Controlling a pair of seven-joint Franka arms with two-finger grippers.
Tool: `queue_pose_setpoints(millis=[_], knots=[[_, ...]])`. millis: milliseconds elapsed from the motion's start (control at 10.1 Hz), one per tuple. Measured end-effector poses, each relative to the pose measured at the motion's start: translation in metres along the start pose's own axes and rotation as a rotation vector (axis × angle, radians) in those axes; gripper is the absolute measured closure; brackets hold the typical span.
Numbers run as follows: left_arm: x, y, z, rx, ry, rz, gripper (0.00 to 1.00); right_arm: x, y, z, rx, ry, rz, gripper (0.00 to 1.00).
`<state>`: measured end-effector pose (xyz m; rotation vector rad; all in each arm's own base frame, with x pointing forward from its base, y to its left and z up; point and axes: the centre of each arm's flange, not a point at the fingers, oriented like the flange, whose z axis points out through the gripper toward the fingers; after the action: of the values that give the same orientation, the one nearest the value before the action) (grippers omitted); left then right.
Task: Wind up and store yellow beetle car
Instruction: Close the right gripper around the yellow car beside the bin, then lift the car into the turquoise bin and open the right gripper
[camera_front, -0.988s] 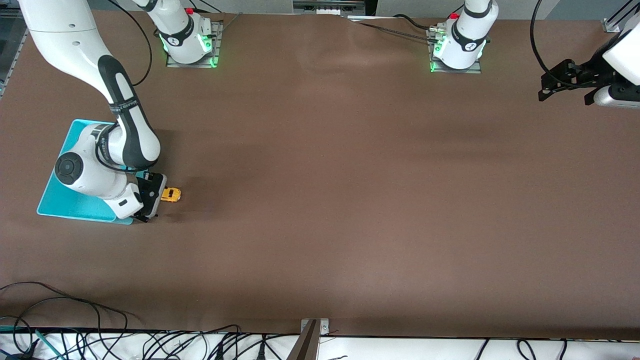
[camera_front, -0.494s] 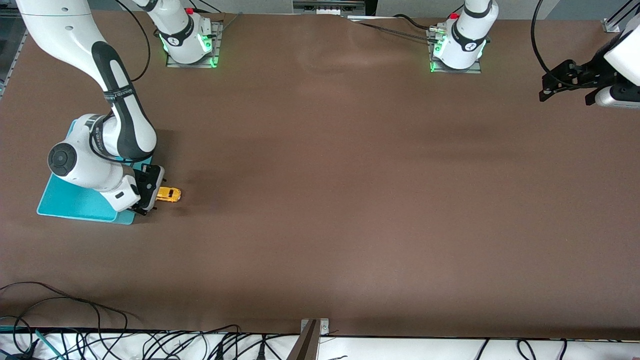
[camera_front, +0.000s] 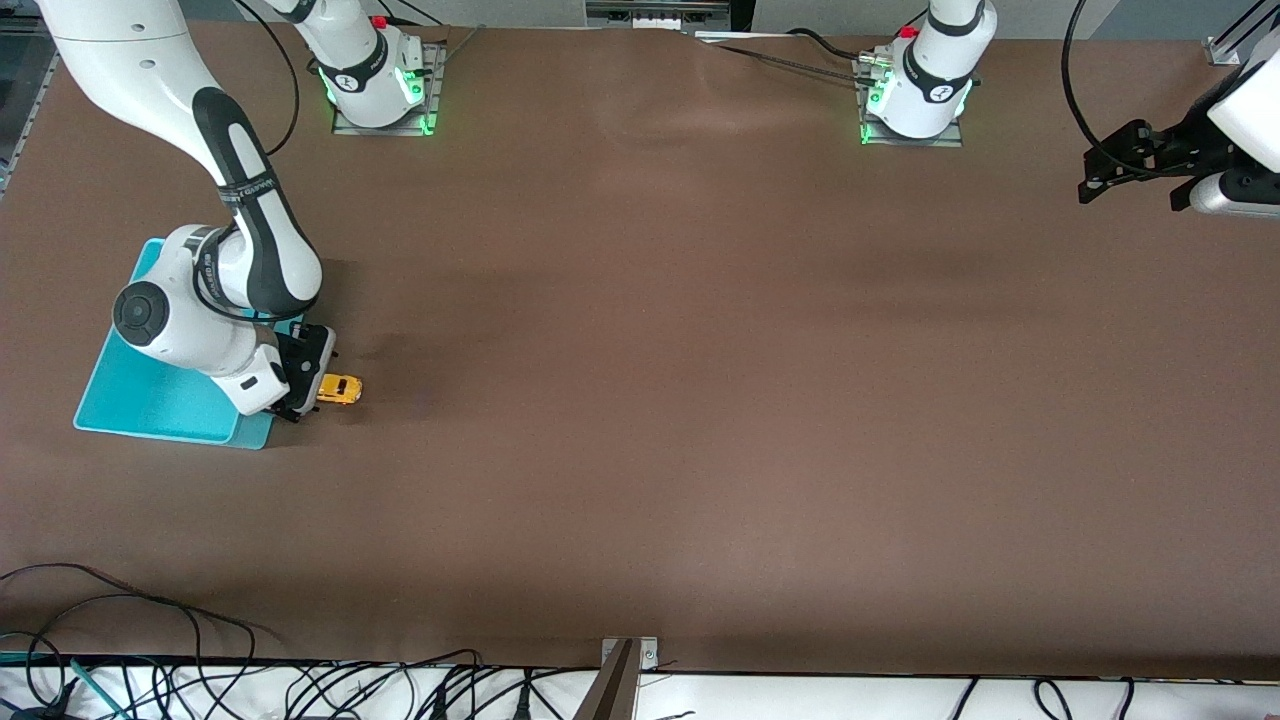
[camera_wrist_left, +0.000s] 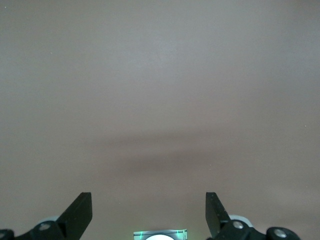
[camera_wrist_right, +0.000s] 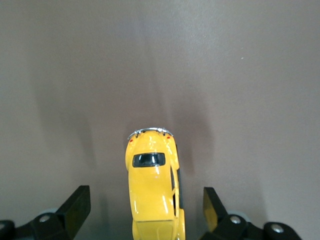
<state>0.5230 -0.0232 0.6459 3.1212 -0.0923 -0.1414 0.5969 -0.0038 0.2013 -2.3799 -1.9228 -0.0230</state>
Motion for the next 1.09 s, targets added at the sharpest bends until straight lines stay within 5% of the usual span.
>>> queue_pose_setpoints(millis=[99,395,494,889,1087], knots=[[0.000,0.000,0.000,0.000,0.000,0.000,0.00,-0.002,-0.003,0.005,0.000,0.003,0.009,0.01],[0.000,0.000,0.000,0.000,0.000,0.000,0.00,-0.003,-0.006,0.008,-0.004,0.005,0.016,0.48],[0.000,0.000,0.000,0.000,0.000,0.000,0.00,-0.003,-0.005,0.006,-0.007,0.006,0.016,0.56],[0.000,0.000,0.000,0.000,0.001,0.000,0.00,0.021,0.006,-0.044,-0.064,0.044,-0.014,0.56],[0.000,0.000,0.000,0.000,0.001,0.000,0.00,0.033,0.009,-0.099,-0.018,0.068,-0.013,0.56]])
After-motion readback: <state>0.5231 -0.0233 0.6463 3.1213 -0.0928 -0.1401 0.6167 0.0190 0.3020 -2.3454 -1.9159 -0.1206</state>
